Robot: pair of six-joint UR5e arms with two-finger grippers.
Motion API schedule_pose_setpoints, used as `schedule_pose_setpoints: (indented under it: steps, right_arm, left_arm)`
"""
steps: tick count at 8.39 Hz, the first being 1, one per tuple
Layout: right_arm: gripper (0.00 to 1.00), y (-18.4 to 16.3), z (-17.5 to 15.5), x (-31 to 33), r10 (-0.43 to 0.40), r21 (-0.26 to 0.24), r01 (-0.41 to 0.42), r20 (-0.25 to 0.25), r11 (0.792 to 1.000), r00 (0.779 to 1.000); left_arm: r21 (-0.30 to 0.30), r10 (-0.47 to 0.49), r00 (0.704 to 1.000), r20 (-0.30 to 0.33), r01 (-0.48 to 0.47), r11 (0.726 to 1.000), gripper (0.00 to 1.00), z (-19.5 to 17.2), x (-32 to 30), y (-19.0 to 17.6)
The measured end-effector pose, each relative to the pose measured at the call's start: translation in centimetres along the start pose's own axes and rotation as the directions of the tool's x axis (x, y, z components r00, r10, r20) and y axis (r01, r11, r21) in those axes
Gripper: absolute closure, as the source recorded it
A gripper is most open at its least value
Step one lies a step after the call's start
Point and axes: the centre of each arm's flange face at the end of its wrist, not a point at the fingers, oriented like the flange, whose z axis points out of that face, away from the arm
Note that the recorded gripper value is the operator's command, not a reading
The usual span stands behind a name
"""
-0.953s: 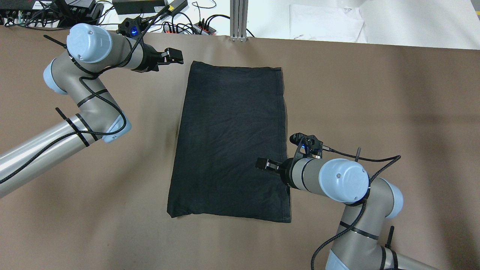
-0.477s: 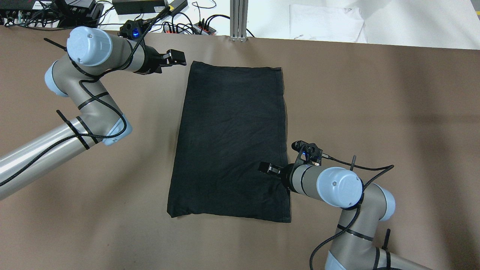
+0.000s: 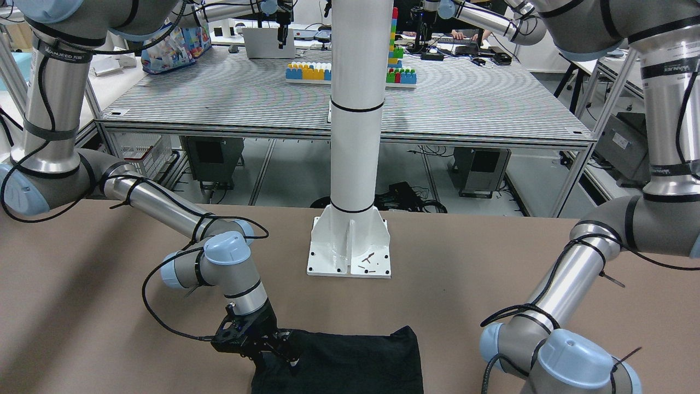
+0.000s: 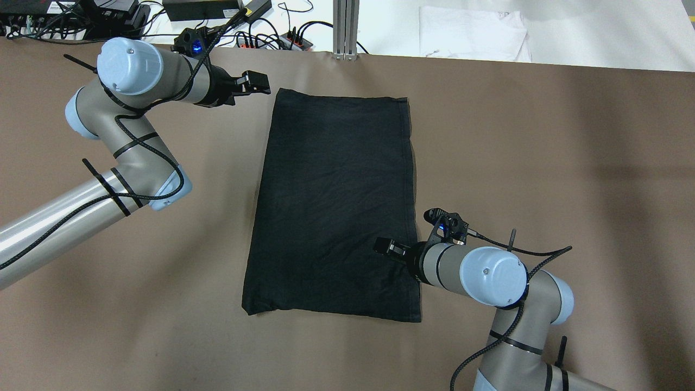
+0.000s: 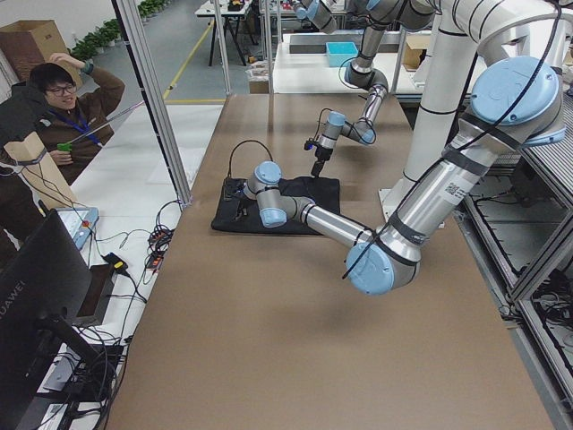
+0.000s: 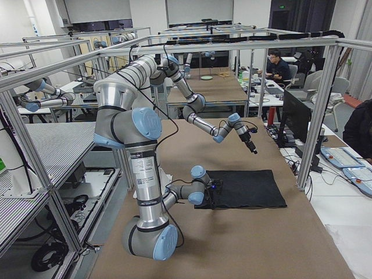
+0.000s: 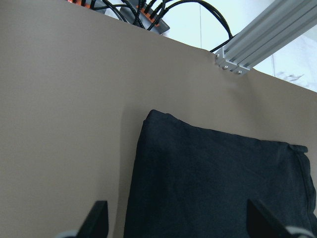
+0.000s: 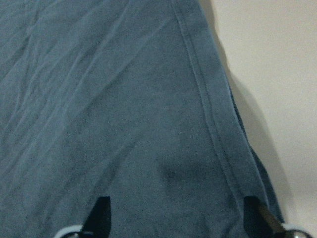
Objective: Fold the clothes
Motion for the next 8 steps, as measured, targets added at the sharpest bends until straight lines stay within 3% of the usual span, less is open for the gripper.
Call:
schedule_pose_setpoints:
  steps: [8]
  right_arm:
    - [0.06,4.9,1.9,1.0,0.014,-0.046,-0.016,-0.040,0.999,0.999]
  left_arm:
    - [0.002,0.009,1.000,0.011,-0.009,1.000,0.00,0.2,-0.4,0.1]
